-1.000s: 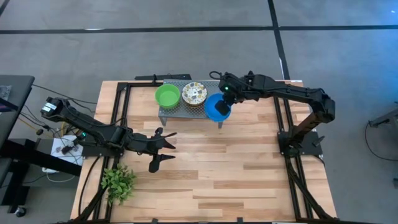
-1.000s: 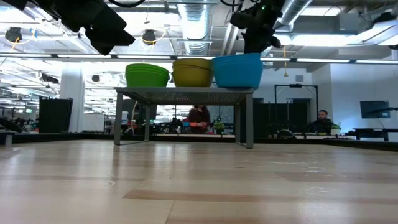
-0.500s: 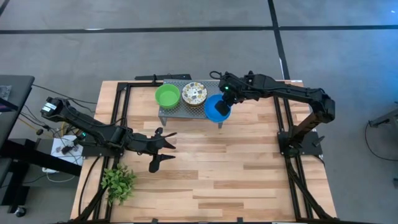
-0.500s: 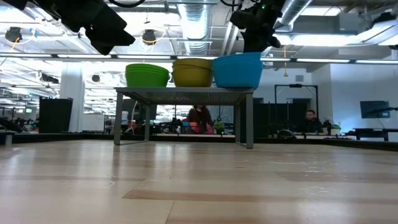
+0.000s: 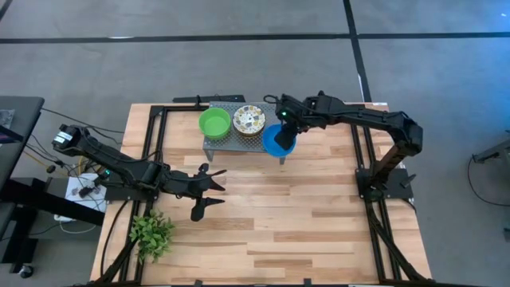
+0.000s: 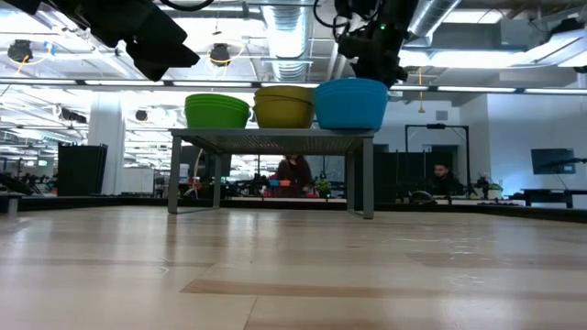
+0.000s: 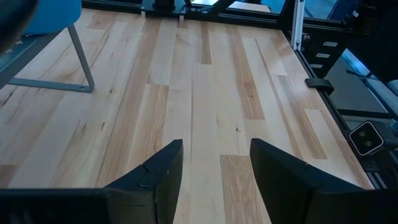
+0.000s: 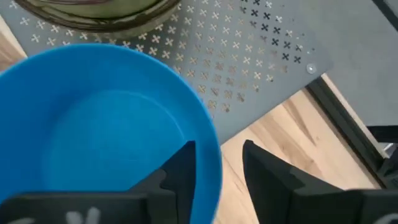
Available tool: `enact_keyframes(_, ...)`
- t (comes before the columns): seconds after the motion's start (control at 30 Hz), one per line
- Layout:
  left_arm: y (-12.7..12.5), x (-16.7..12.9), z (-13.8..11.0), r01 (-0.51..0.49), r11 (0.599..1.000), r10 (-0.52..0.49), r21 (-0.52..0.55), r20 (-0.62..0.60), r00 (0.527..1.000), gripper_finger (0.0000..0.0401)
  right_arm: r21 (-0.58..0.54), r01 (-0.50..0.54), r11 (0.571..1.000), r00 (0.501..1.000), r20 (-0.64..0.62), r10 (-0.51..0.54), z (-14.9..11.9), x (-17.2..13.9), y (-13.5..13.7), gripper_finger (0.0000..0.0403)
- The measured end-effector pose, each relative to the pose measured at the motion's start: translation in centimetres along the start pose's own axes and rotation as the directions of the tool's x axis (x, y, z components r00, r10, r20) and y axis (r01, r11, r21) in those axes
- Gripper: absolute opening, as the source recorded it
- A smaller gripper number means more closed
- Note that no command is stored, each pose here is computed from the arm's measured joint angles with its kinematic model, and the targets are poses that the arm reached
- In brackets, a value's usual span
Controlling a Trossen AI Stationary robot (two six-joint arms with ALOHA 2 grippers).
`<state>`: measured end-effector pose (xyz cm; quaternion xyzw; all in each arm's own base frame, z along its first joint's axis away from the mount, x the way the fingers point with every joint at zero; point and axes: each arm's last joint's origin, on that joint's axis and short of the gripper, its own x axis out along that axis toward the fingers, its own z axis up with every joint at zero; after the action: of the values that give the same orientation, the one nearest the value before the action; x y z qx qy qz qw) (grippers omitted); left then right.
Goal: Pick & Place Mini bowls
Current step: Adjust the stacked blue bowls on the shelf
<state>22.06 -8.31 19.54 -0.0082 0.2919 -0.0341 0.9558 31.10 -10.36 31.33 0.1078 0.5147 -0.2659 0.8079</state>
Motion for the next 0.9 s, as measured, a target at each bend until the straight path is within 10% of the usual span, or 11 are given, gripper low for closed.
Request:
enact_keyframes(0.5, 0.0, 0.0, 0.1, 0.001, 1.000, -0.001, -0.001, 0.006, 1.000, 0.0186, -0.080, -0.126, 0.989, 0.986, 0.096, 0.133, 0.7, -6.6, 2.5, 0.0124)
enact_keyframes(0.9, 0.0, 0.0, 0.1, 0.003, 1.000, -0.003, -0.001, 0.014, 1.000, 0.0186, -0.213, -0.220, 0.952, 0.975, -0.064, 0.211, -4.2, -6.1, 9.8, 0.0011)
